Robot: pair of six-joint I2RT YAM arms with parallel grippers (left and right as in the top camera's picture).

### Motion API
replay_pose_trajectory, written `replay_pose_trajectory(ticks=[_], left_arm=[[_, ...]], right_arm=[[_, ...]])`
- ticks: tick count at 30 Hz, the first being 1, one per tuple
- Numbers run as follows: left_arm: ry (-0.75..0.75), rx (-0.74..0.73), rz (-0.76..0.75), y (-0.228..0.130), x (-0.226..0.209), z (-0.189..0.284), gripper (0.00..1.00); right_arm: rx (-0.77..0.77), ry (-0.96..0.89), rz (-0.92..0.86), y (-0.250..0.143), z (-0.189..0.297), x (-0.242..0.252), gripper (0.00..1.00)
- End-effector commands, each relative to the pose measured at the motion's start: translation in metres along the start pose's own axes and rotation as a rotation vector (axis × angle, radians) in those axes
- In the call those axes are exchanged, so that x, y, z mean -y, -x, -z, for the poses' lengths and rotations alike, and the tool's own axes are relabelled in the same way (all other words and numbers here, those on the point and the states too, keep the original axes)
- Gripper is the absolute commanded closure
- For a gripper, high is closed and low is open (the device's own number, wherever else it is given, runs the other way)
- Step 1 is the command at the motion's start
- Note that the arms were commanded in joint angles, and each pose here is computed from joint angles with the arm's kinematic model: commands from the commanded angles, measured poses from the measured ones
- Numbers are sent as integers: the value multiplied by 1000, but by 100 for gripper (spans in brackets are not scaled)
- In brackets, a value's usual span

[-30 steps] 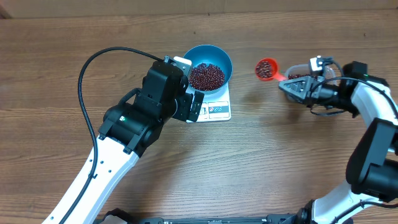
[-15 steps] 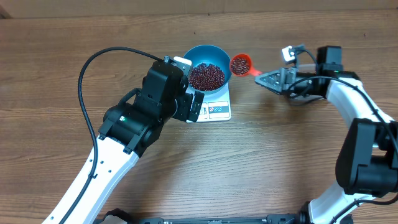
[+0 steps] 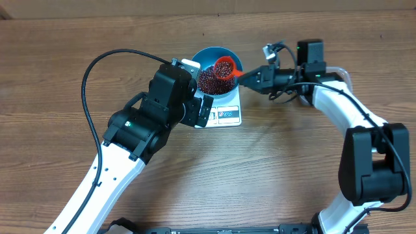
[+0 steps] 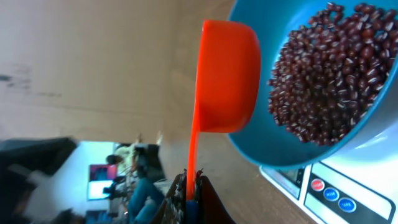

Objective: Scoop item into bowl and weigh 150g on scale
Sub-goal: 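Tip the scoop to pour beans into the teal bowl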

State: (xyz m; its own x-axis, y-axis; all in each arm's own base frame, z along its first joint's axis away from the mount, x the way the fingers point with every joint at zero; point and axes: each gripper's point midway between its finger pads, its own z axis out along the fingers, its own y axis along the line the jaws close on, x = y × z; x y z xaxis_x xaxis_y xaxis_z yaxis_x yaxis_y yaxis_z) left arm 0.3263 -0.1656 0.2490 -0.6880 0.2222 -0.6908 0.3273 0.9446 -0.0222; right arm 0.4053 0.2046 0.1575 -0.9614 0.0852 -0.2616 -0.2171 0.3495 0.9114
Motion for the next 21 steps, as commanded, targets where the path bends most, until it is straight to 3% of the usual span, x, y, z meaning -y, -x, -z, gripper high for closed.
replay_pose_trajectory(ticks=[1,5,11,21], left_arm=[[-12,33,-13,9,1,9,1],[-12,33,-13,9,1,9,0],[-12,33,-13,9,1,9,1],[-12,33,-13,9,1,9,0]], right_arm=[[50,-146,-2,5,-14,19,96],[80,-217,48,9,-26,23,96],[101,-199,235,17,-40,7,96],[72,-209,369,13,-40,7,96]])
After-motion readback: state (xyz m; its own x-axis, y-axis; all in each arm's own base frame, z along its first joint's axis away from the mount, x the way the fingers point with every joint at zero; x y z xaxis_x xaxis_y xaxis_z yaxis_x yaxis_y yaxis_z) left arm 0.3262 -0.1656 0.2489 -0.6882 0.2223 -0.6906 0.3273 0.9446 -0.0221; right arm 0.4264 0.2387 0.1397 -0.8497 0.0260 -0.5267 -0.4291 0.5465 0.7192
